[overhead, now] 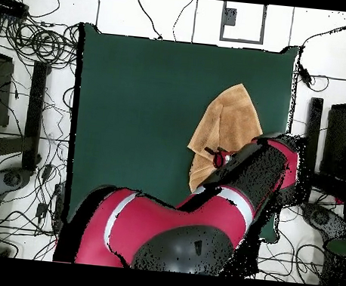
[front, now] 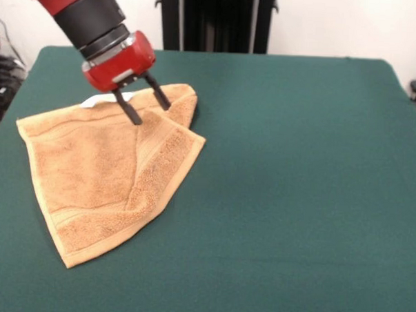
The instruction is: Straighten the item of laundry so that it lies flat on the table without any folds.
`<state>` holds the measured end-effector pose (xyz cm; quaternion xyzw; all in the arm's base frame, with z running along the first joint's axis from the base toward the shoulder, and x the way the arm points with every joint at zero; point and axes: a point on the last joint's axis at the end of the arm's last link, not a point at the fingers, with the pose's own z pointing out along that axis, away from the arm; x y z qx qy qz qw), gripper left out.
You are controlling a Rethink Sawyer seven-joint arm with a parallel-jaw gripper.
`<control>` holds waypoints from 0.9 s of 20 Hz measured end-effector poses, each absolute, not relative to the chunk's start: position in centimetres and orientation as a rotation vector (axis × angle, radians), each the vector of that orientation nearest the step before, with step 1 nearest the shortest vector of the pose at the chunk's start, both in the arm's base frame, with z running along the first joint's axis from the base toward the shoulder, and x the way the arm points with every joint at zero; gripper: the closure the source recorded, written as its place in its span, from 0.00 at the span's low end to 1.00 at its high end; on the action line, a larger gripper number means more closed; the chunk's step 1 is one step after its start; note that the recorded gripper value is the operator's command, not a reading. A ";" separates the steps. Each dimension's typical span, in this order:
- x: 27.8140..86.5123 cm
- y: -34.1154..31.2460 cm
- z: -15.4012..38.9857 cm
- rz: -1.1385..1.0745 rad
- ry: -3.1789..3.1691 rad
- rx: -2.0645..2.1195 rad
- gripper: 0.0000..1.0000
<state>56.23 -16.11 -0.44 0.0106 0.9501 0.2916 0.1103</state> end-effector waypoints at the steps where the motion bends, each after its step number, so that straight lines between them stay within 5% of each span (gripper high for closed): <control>1: 56.2 -15.7 -0.4 0.886 2.788 0.024 0.00; 18: 61.4 -11.2 -1.2 0.898 2.476 0.319 0.00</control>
